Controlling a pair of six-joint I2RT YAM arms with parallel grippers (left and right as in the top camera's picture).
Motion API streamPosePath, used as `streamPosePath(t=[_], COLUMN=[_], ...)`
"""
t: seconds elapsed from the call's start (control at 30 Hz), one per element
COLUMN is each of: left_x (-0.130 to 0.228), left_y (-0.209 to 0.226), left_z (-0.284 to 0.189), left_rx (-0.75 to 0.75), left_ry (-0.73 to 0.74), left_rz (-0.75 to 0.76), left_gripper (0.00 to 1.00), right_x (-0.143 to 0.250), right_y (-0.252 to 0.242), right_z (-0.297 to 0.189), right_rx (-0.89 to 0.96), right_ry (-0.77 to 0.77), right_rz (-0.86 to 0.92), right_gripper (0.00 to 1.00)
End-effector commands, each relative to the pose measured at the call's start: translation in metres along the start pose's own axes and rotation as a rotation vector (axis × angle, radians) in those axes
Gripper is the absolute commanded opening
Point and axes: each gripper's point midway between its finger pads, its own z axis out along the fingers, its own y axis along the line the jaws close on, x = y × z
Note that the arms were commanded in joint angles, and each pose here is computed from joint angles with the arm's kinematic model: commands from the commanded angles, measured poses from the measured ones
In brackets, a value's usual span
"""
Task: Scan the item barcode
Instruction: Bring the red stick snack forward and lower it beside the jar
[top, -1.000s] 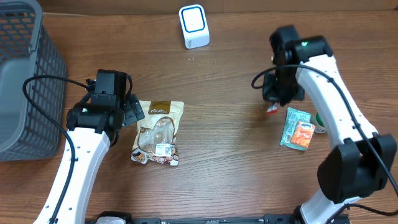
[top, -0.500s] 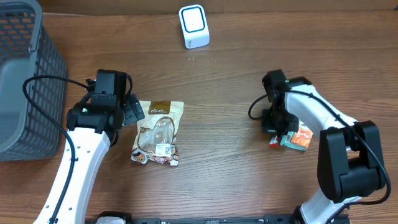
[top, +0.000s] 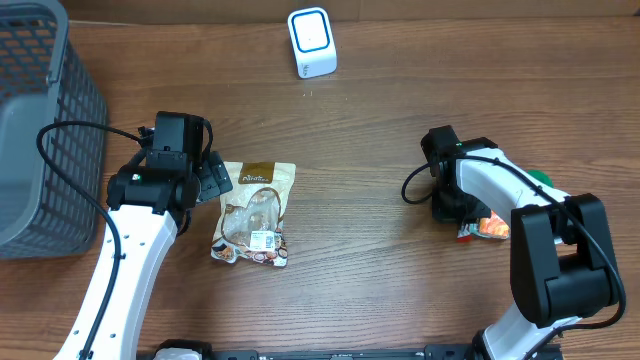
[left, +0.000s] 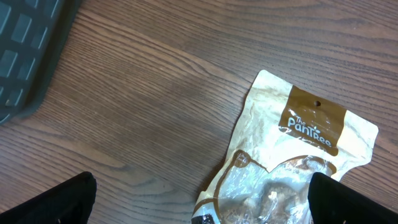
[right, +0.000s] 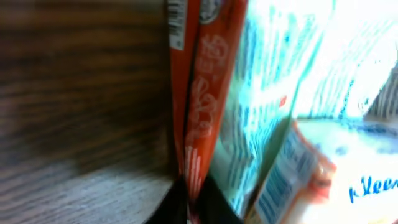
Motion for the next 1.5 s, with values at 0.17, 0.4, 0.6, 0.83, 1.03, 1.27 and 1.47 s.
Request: streamPosePath(t=[0.17,0.4,0.6,0.83,1.03,1.27,1.47], left_x=[-0.007,-0.007,-0.007,-0.007,-0.007,-0.007,-0.007], left_y=[0.000,0.000,0.000,0.000,0.000,0.000,0.000], left_z=[-0.005,-0.005,-0.005,-0.005,-0.005,-0.005,-0.005], left_rx=[-0.002,-0.002,-0.002,-0.002,-0.002,-0.002,-0.002], left_ry=[-0.025,-0.025,-0.024,-0.025,-0.025,-0.024,-0.025], left_rz=[-0.002,-0.002,-0.002,-0.002,-0.002,-0.002,-0.002], left_gripper=[1.00,1.00,1.00,1.00,1.00,1.00,1.00], right_x=[-0.010,-0.029,-0.034,-0.033,-0.035,-0.038,-0.032], right_y=[0.003,0.002,0.005,0.008,0.009,0.010,0.004], right_z=[0.002,-0.019,-0.027,-0.027,-0.026,-0.026,-0.019], right_rx=[-0.011,-0.024,-0.050,-0.075,-0.078,-0.080,-0.075], right_ry=[-0.042,-0.080,-0.082,-0.076,-0.085,-0.097,-0.072], right_rz=[0.008,-0.013,-0.010,-0.008,-0.005,0.001,0.013], right_gripper=[0.23,0.25,0.26,0.27,0.27,0.28,0.26])
